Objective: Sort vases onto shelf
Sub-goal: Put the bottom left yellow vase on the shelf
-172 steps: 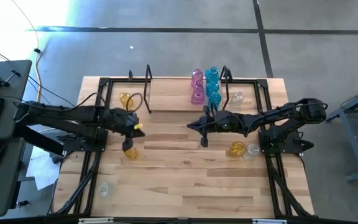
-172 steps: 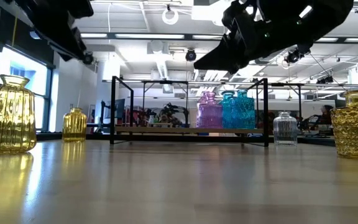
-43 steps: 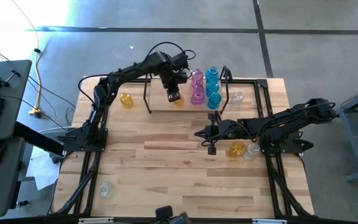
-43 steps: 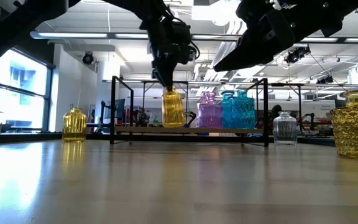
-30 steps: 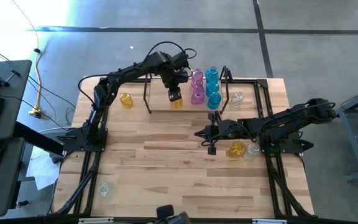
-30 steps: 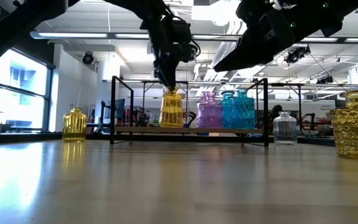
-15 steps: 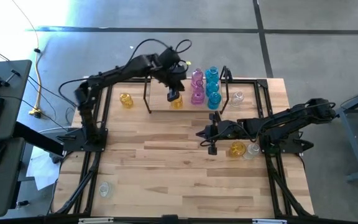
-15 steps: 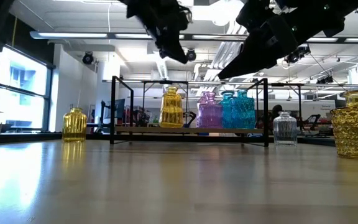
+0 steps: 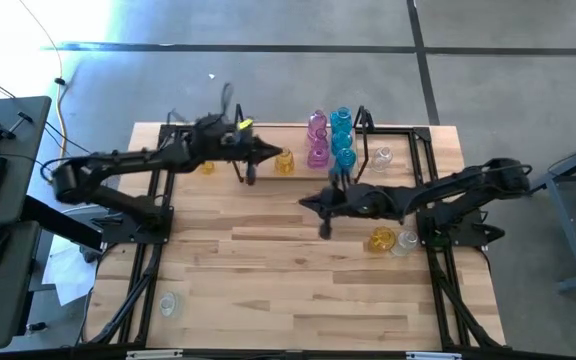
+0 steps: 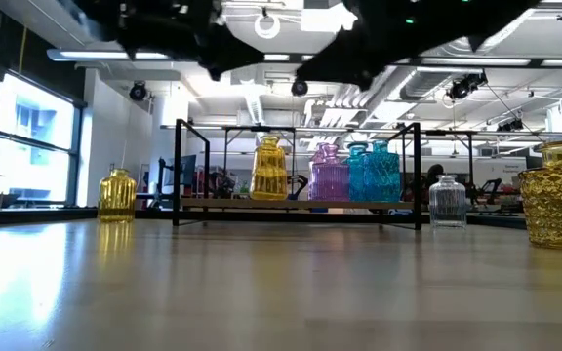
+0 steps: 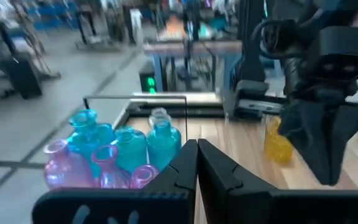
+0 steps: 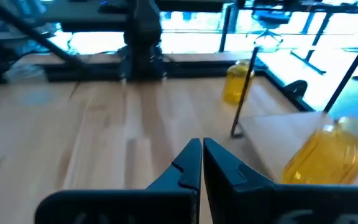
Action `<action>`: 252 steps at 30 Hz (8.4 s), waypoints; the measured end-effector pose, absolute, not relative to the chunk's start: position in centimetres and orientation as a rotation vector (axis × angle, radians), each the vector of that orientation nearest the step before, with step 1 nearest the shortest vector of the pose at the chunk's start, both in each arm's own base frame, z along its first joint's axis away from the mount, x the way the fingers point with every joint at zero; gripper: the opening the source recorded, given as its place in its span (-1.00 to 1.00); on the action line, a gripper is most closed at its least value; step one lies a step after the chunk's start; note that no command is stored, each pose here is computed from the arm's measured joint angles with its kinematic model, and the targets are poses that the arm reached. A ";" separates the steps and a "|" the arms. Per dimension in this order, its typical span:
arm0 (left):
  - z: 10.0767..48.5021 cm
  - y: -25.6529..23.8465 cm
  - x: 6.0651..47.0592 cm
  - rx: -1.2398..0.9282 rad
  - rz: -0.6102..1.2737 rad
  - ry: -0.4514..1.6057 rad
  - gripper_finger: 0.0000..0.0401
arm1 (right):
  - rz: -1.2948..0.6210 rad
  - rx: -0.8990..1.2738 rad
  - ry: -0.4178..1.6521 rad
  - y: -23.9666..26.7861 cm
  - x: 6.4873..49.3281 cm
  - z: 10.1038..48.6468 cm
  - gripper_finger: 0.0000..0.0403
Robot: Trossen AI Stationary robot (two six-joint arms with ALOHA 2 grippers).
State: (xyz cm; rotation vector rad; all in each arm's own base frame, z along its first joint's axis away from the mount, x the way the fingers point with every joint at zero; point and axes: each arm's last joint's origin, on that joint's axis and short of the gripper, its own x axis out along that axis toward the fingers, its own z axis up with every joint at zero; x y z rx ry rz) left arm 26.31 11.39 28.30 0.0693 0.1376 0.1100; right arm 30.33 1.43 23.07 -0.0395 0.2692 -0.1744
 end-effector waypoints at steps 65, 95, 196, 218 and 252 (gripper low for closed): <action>23.5 8.9 17.2 0.077 0.417 -0.062 -1.00 | -0.575 -0.060 0.698 -13.1 40.9 22.3 -1.00; 23.4 8.9 17.2 0.090 0.417 -0.051 -1.00 | -0.454 0.044 0.800 -17.3 39.4 27.6 -1.00; 23.4 8.9 17.2 0.071 0.417 -0.046 -1.00 | -0.537 -0.052 0.962 -18.9 40.1 23.3 -1.00; 23.4 9.0 17.2 0.071 0.417 -0.046 -1.00 | -0.459 -0.104 1.043 -18.4 39.8 23.6 -1.00; 23.4 9.0 17.2 0.071 0.417 -0.046 -1.00 | -0.548 -0.077 0.996 -20.5 39.2 24.2 -1.00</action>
